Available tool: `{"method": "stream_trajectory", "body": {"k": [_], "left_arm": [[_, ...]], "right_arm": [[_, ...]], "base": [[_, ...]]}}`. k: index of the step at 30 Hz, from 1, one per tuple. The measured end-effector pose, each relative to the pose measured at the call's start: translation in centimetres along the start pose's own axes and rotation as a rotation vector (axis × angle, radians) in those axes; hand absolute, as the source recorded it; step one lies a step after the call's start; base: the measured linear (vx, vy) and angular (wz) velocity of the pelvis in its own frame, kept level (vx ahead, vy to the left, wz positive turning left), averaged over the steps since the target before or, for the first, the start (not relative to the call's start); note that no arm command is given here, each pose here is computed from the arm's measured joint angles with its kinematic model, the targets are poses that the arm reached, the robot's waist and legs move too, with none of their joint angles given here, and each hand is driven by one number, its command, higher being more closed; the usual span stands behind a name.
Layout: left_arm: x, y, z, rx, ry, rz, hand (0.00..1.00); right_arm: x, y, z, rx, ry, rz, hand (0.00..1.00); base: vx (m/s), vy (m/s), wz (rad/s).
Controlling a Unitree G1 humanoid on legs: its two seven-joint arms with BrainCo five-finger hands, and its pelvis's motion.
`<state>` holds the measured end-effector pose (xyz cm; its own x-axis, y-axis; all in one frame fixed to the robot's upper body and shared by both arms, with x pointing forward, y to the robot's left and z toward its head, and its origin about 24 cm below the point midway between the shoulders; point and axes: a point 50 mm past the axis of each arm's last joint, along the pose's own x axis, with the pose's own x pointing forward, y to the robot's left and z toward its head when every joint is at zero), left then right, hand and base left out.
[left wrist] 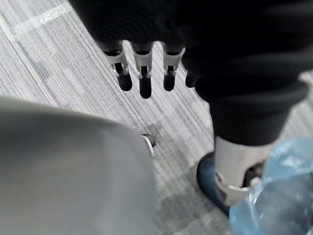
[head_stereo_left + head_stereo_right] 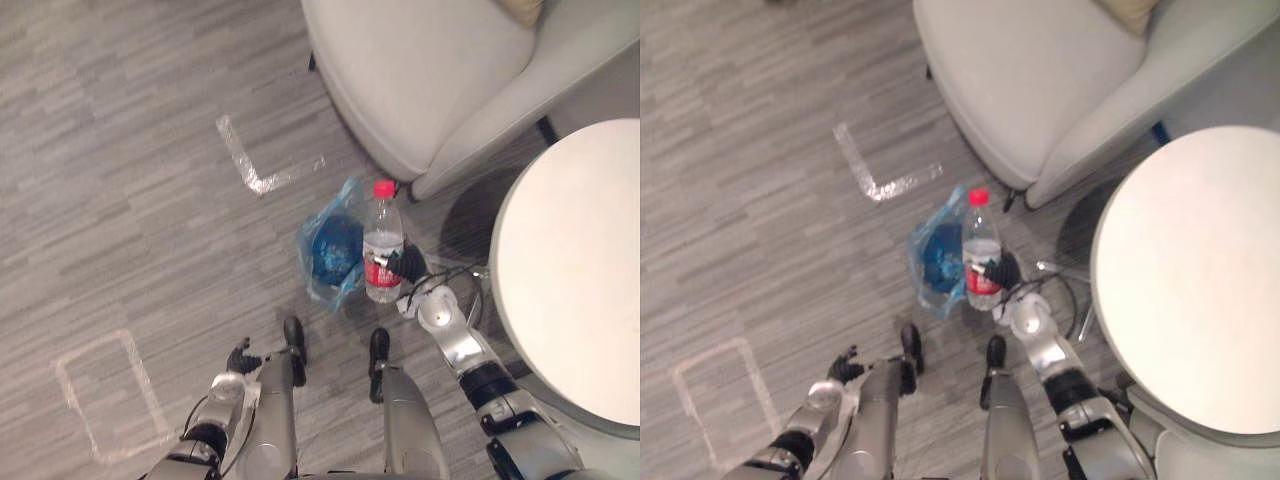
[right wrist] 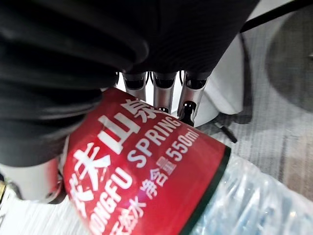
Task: Gather rubbish on tea table into small bin, then transfer packed bag to large trash can.
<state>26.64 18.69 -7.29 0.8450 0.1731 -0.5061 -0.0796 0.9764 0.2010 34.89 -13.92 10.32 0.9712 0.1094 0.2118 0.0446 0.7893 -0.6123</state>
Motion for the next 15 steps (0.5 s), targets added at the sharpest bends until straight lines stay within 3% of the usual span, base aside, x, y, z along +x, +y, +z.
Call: {"method": "stream_trajectory", "body": {"k": [7,15], "left_arm": [[1.2,-0.3,7.6,-0.159,-0.226,0.043,0.0],[1.0,-0.3,10.8,-0.22,-0.334,0.049,0.0]], "right_arm": [[4.3,-2.2,5.0,-0.079,-0.126,-0.114,1.0],[6.6,-4.3,7.8,-0.074,-0.151,-0.225,1.0]], "base": [[-0.13,-0.03,0.24],[-0.01,-0.021,0.09]]}}
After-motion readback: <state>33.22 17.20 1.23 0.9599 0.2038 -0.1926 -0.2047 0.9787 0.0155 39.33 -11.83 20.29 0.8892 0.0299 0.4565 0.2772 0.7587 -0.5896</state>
